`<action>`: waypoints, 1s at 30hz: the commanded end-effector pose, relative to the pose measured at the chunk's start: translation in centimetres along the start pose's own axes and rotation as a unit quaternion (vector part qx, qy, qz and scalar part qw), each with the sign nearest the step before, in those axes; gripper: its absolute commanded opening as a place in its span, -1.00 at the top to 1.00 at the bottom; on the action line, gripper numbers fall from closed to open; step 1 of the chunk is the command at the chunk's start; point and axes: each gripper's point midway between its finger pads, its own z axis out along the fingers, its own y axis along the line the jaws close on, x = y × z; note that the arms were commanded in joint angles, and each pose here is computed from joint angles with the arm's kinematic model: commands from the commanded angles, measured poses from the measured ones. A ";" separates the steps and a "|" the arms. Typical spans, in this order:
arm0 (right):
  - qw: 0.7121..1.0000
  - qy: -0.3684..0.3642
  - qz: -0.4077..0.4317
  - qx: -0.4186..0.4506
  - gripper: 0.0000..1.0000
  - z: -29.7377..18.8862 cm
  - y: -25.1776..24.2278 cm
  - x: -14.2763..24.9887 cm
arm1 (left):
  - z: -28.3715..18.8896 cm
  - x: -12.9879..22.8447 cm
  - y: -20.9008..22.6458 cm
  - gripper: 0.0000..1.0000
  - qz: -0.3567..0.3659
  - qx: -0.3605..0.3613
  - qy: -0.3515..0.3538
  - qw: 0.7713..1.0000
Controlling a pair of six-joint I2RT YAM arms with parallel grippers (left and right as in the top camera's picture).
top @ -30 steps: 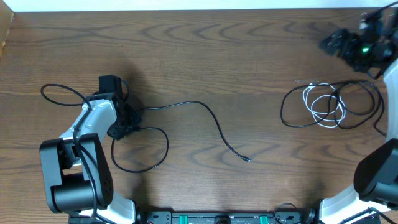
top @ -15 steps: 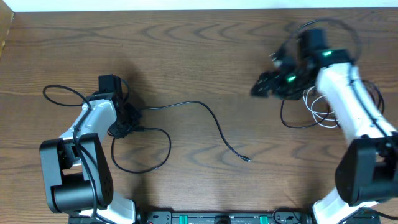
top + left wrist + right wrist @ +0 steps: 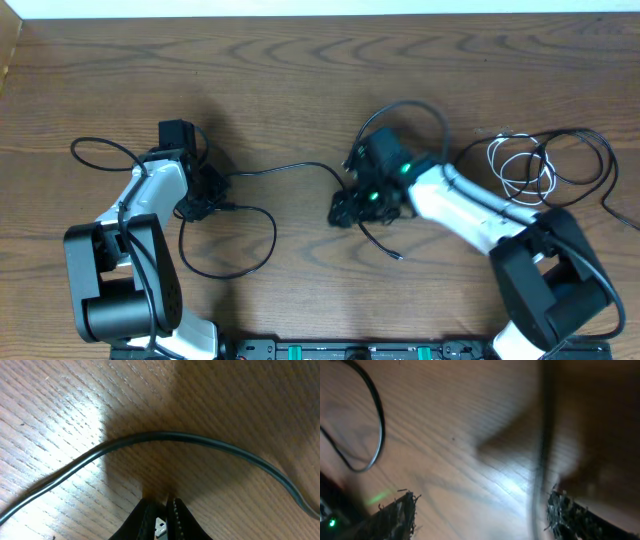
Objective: Untangle cables
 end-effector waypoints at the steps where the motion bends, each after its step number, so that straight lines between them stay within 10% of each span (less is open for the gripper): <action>1: 0.998 0.005 0.067 0.010 -0.62 2.2 0.9 2.1 | 0.3 0.2 0.2 0.72 -0.001 -0.003 0.006 1.000; 10: 0.994 -0.016 -0.051 -0.098 -0.61 4.2 10.4 3.7 | 0.3 0.2 0.2 0.70 -0.001 -0.003 0.006 1.000; 21: 0.989 -0.130 -0.055 -0.044 -0.66 5.4 12.2 2.0 | 0.3 0.2 0.2 0.69 -0.001 -0.003 0.006 1.000; 26: 0.992 -0.115 -0.039 -0.034 -0.34 6.0 11.9 3.0 | 0.3 0.2 0.2 0.68 -0.001 -0.003 0.006 1.000; 30: 0.994 -0.088 -0.034 -0.059 -0.49 5.8 12.6 3.7 | 0.3 0.1 0.2 0.67 -0.001 -0.003 0.006 1.000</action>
